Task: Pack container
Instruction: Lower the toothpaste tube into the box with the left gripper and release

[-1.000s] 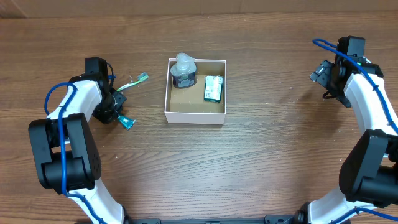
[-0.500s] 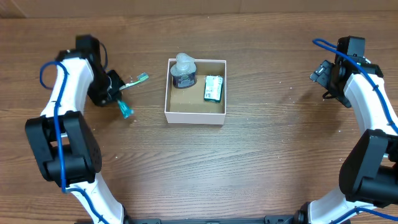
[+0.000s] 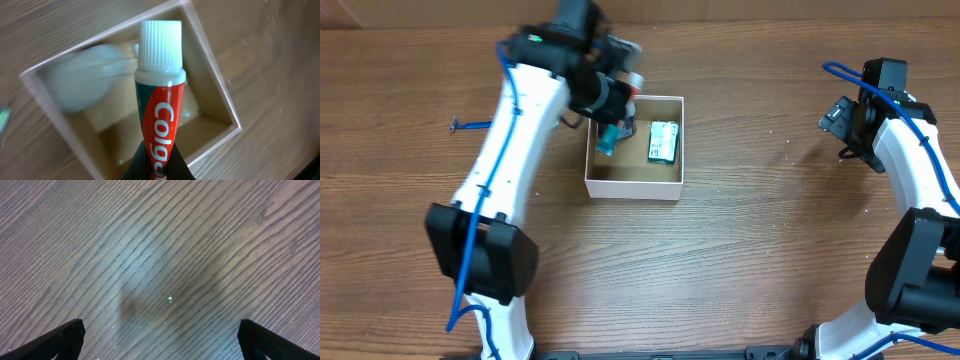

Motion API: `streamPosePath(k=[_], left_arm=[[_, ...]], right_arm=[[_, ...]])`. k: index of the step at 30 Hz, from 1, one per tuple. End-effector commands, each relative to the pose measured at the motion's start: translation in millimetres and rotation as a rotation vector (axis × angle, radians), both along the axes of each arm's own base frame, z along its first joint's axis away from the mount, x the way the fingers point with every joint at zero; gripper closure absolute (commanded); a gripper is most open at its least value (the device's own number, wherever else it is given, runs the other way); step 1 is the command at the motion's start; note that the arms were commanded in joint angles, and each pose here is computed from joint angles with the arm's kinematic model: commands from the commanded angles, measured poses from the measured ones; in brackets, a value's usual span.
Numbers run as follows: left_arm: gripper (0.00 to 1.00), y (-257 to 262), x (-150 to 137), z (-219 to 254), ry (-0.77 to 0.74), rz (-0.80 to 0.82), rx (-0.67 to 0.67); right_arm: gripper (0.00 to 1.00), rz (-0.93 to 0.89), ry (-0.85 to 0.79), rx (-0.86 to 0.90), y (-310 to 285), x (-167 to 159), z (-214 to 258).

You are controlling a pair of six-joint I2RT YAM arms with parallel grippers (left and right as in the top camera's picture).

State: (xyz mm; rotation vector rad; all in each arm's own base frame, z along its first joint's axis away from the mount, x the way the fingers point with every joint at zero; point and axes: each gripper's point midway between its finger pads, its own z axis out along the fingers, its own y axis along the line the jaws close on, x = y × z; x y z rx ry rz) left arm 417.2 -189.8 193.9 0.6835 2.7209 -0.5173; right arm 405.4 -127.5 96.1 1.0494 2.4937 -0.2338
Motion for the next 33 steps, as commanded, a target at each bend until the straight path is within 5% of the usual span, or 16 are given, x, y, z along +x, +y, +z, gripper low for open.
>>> streamPosePath(k=[1, 5, 8, 15, 21, 23, 24, 25, 26, 27, 33], left_arm=[[0.95, -21, -9, 3, -0.168, -0.26, 0.226], [0.96, -8, -12, -6, -0.226, -0.407, 0.471], [0.96, 7, -31, -28, -0.142, -0.551, 0.518], [0.88, -11, -76, -72, -0.036, -0.87, 0.334], [0.93, -26, -84, -79, -0.083, -1.017, 0.241], [0.84, -29, -81, -79, -0.101, -1.015, 0.229], [0.68, -32, -81, -78, -0.105, -1.014, 0.214], [0.33, -33, -82, -77, -0.104, -1.014, 0.204], [0.12, -35, -83, -77, -0.104, -1.015, 0.194], [0.0, -37, -84, -76, -0.104, -1.012, 0.177], [0.0, -49, -78, -50, -0.158, -0.952, 0.126]], right_arm=[[0.0, -0.001, -0.015, -0.008, -2, 4, 5], [0.0, -0.001, -0.015, -0.007, -2, 4, 5], [0.0, -0.001, -0.015, -0.008, -2, 4, 5], [0.0, -0.001, -0.015, -0.008, -2, 4, 5], [0.0, -0.001, -0.015, -0.008, -2, 4, 5], [0.0, -0.001, -0.015, -0.008, -2, 4, 5], [0.0, -0.001, -0.015, -0.008, -2, 4, 5], [0.0, -0.001, -0.015, -0.008, -2, 4, 5], [0.0, -0.001, -0.015, -0.008, -2, 4, 5], [0.0, -0.001, -0.015, -0.008, -2, 4, 5], [0.0, -0.001, -0.015, -0.008, -2, 4, 5]])
